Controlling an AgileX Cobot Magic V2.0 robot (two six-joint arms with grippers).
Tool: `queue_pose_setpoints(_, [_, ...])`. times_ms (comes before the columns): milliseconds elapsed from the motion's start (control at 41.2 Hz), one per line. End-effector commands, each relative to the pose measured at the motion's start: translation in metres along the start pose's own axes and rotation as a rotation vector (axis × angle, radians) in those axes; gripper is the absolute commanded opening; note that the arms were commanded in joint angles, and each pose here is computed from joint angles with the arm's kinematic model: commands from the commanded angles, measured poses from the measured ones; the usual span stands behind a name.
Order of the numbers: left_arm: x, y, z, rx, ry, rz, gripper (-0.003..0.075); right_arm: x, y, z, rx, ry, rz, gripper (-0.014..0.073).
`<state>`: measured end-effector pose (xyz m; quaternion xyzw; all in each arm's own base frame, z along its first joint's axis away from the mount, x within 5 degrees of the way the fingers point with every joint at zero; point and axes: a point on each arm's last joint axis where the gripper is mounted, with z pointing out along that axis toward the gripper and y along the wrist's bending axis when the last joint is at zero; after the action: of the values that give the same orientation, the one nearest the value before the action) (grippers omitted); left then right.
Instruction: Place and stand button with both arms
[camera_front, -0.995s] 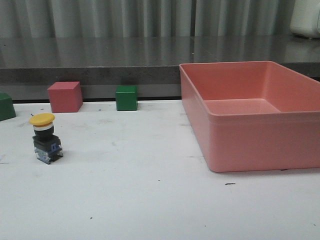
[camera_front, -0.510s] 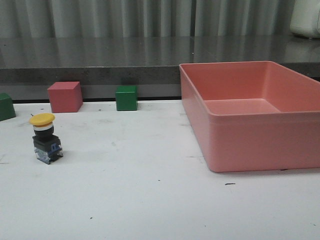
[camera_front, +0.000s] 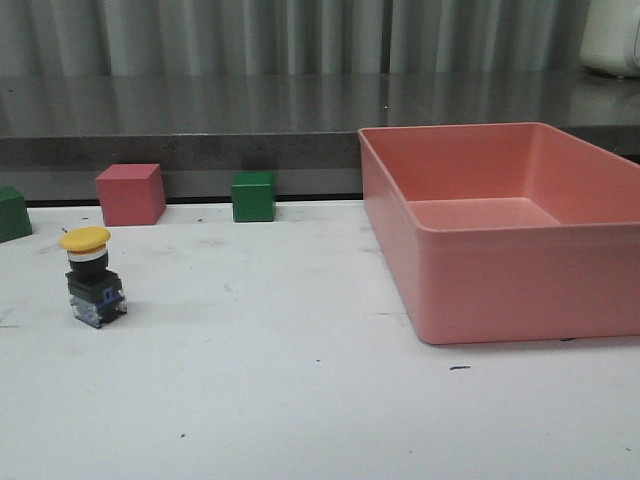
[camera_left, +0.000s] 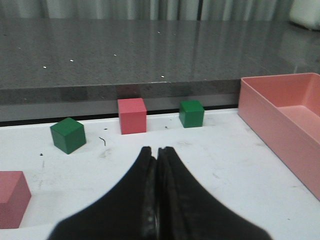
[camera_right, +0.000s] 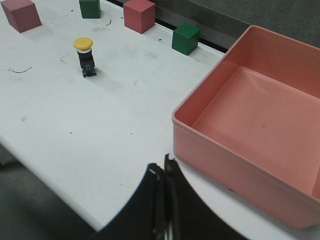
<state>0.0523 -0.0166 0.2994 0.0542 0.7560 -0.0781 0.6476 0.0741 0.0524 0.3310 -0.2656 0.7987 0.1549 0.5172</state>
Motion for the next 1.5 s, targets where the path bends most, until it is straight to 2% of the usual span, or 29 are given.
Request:
queue_pose_setpoints(0, [-0.001,0.005,-0.002,-0.063,-0.143,-0.018,-0.002,-0.014,-0.001,-0.005,0.004,-0.098,-0.006,-0.0067])
queue_pose_setpoints(243, [0.035,0.015,0.001,-0.149,-0.169,-0.056,-0.002,-0.014,-0.001,-0.005,0.004,-0.098,-0.006,-0.0067])
queue_pose_setpoints(316, [0.045,0.016,0.002,-0.164,-0.167,-0.032,-0.002,-0.014,-0.001,-0.005,0.004,-0.098,-0.006,-0.0067])
queue_pose_setpoints(510, [0.067,0.018,0.004,-0.167,-0.209,-0.055,-0.002,-0.014,-0.001,-0.005,0.004,-0.098,-0.006,-0.0067])
queue_pose_setpoints(801, [0.093,0.02,0.014,-0.152,-0.208,-0.1,-0.002,-0.014,-0.001,-0.005,0.004,-0.098,-0.006,-0.0067])
queue_pose_setpoints(1481, [0.093,0.02,0.014,-0.152,-0.231,-0.087,-0.002,-0.014,-0.001,-0.005,0.004,-0.098,-0.006,-0.0067])
